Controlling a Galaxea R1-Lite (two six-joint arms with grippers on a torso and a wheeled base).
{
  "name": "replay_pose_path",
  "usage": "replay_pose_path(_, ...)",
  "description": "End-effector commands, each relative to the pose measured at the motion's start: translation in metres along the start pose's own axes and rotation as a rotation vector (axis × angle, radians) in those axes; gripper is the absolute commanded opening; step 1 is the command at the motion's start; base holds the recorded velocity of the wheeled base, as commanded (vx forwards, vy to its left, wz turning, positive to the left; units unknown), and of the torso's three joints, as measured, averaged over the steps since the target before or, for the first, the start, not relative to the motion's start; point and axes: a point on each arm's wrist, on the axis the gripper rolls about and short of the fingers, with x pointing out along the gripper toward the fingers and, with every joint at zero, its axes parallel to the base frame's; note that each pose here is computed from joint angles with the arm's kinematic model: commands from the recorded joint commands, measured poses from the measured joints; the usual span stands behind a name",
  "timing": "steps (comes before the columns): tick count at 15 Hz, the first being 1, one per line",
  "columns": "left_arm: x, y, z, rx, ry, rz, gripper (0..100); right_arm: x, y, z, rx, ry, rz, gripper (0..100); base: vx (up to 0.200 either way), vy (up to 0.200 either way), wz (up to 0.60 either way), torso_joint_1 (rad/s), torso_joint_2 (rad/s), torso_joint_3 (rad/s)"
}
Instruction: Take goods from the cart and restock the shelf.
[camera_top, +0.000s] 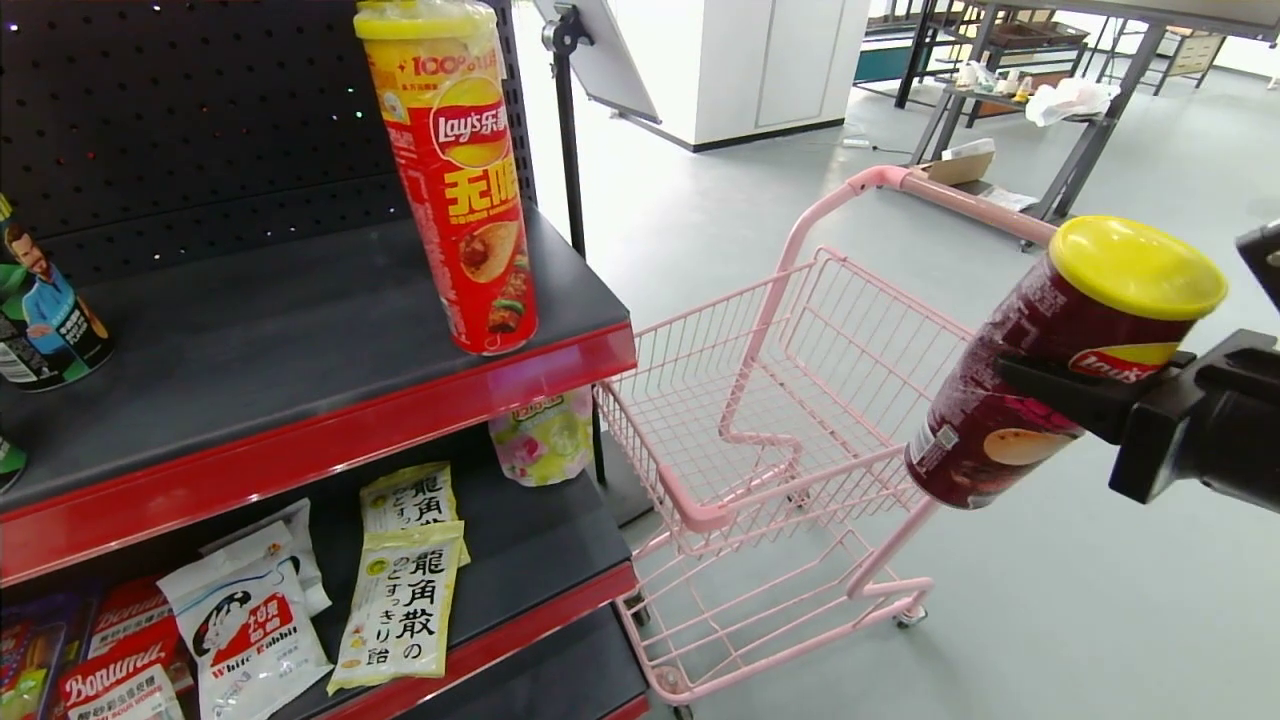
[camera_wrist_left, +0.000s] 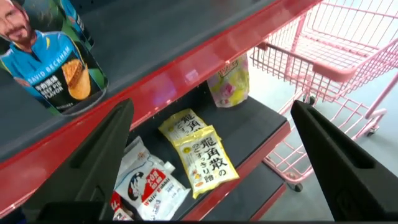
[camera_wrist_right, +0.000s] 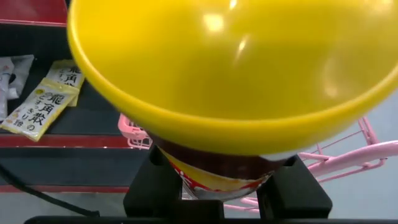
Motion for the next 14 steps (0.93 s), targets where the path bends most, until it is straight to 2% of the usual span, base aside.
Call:
replay_pose_path(1,-0.009,-0.001,-0.002,0.003,-0.045,0.010,100,-0.012,0.000,0.002,-0.001,-0.031,-0.006,0,0.000,0.000,0.00,0.066,-0.20,-0.119)
replay_pose_path(3,-0.013,-0.001,-0.004,0.007,-0.064,0.017,100,-0.014,0.000,-0.002,-0.001,-0.023,-0.005,0,0.000,0.000,0.00,0.141,-0.41,-0.259)
replay_pose_path(6,-0.020,-0.002,-0.009,0.012,-0.061,0.029,100,-0.013,0.000,-0.002,-0.001,-0.023,-0.006,0,0.000,0.000,0.00,0.196,-0.52,-0.325)
replay_pose_path(8,-0.019,-0.002,-0.008,0.039,-0.058,0.028,100,-0.012,0.000,-0.002,-0.001,-0.019,-0.009,0,0.000,0.000,0.00,0.229,-0.58,-0.356)
replay_pose_path(11,-0.013,0.001,0.005,0.047,-0.039,0.020,100,-0.005,-0.001,-0.002,0.000,-0.003,-0.012,0,0.000,0.000,0.00,0.248,-0.59,-0.355)
replay_pose_path(14,-0.011,0.001,0.006,0.083,-0.028,0.025,100,0.000,-0.001,-0.005,0.001,0.016,-0.007,0,0.000,0.000,0.00,0.193,-0.44,-0.263)
